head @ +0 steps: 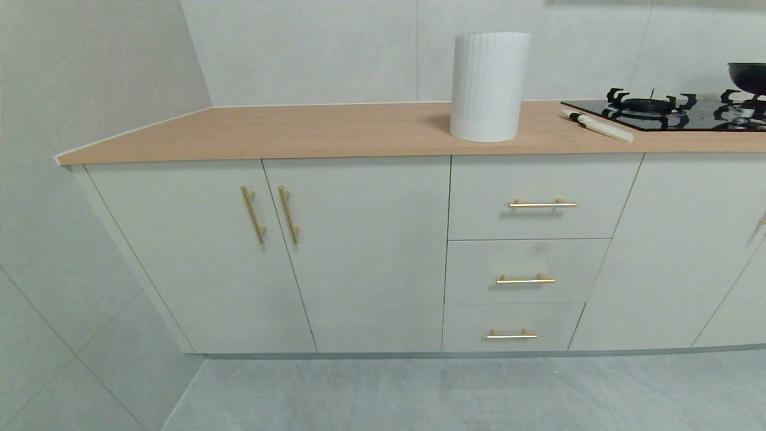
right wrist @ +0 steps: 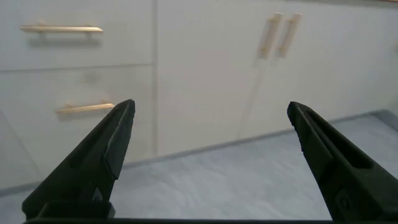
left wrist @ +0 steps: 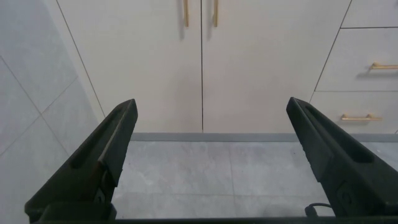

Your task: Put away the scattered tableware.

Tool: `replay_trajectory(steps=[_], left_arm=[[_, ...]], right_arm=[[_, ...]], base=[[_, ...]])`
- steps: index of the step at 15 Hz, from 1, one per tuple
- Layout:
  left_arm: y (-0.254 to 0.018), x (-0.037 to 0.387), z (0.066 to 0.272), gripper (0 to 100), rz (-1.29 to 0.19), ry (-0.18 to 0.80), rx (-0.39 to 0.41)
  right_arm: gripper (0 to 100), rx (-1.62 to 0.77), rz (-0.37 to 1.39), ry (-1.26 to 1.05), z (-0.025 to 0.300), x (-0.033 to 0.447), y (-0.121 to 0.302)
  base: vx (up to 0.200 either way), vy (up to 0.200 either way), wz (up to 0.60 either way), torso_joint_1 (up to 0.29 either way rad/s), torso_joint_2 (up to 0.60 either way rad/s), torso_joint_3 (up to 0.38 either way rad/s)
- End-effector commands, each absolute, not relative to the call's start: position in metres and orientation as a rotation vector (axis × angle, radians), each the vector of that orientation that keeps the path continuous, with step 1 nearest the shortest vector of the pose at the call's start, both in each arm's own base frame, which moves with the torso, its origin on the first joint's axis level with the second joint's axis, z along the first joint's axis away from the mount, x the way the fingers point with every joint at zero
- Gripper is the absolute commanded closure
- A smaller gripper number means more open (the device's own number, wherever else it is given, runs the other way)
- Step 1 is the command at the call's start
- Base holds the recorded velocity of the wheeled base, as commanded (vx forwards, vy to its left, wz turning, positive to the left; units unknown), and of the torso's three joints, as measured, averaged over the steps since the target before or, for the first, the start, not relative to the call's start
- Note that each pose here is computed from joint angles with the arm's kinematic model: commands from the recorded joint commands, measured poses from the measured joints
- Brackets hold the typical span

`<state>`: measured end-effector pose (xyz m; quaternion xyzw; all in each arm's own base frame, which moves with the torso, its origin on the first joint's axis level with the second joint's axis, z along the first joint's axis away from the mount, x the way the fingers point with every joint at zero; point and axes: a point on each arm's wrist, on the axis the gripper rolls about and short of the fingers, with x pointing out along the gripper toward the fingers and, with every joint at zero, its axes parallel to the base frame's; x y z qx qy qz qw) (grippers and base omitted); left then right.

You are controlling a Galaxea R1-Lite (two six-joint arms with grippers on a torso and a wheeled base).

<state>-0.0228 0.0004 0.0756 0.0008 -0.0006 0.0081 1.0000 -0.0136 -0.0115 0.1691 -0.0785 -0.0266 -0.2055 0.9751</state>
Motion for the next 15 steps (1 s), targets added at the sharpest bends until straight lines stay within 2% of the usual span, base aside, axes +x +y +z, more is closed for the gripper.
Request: replay_trajectory(steps=[1, 3, 5, 9, 15], left_arm=[[0.000, -0.023, 0.076, 0, 0.017, -0.002, 0.002], [0.000, -0.023, 0.076, 0, 0.017, -0.002, 0.002], [0.000, -0.023, 0.076, 0, 0.017, -0.002, 0.002], [0.000, -0.023, 0.075, 0, 0.015, 0.000, 0.002], [0.000, -0.023, 0.076, 0, 0.015, -0.002, 0.002]], right_arm=[[0, -0.136, -0.348, -0.236, 0.155, -0.048, -0.009], [0, -0.149, -0.296, -0.241, 0.139, -0.048, -0.007], [0, -0.125, -0.196, -0.144, 0.108, -0.033, -0.005], [0, -0.019, -0.004, -0.054, 0.081, -0.023, 0.000], [0, -0.015, 0.005, -0.002, 0.076, -0.023, 0.000]], base=[[0.000, 0.000, 0.00, 0.000, 0.00, 0.000], [0.000, 0.000, 0.00, 0.000, 0.00, 0.000], [0.000, 0.000, 0.00, 0.000, 0.00, 0.000], [0.000, 0.000, 0.00, 0.000, 0.00, 0.000], [0.000, 0.000, 0.00, 0.000, 0.00, 0.000]])
